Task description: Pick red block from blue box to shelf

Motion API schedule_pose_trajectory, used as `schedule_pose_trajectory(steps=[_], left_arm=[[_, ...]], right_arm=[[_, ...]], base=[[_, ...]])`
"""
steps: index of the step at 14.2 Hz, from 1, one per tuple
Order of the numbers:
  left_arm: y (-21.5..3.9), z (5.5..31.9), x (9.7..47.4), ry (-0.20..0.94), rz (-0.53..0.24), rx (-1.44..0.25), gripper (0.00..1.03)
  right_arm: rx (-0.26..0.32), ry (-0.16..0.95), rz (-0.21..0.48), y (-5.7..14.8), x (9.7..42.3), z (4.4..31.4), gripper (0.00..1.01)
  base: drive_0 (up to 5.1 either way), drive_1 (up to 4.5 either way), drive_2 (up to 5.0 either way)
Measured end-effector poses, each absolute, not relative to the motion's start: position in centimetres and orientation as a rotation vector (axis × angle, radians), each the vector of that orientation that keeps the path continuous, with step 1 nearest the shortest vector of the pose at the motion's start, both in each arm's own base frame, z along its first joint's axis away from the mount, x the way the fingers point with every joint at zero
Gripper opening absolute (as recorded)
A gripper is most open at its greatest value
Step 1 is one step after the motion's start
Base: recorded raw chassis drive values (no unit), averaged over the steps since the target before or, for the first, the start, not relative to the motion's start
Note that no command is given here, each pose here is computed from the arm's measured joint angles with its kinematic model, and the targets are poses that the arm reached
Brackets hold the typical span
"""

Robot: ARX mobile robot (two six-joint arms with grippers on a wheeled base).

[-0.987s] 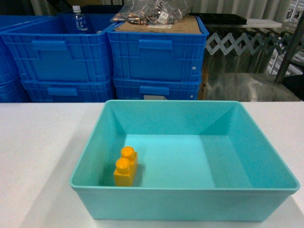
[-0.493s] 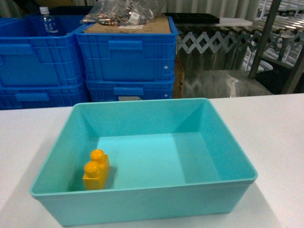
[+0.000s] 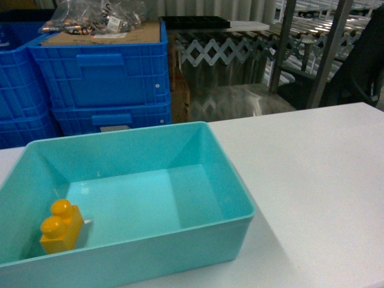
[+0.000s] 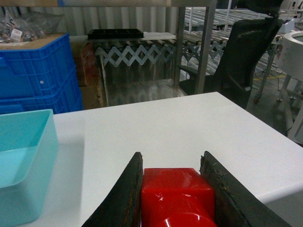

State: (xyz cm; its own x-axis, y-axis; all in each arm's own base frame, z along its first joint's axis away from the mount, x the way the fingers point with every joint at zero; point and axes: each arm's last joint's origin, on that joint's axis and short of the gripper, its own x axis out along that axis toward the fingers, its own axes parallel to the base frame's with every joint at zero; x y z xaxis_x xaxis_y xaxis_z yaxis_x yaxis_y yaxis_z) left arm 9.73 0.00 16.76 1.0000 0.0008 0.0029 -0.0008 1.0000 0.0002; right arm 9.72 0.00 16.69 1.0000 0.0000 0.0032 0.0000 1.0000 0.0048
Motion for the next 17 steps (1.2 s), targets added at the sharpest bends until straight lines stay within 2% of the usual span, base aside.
schedule_pose_trajectory(steps=[17], left_arm=[[0.00,16.77,9.73,-0.003,0.001,0.000,0.98]], right_arm=[[0.005,-0.003,0.000,0.00,9.72,16.69,0.29]], base=[[-1.6,-1.60,-1.6]])
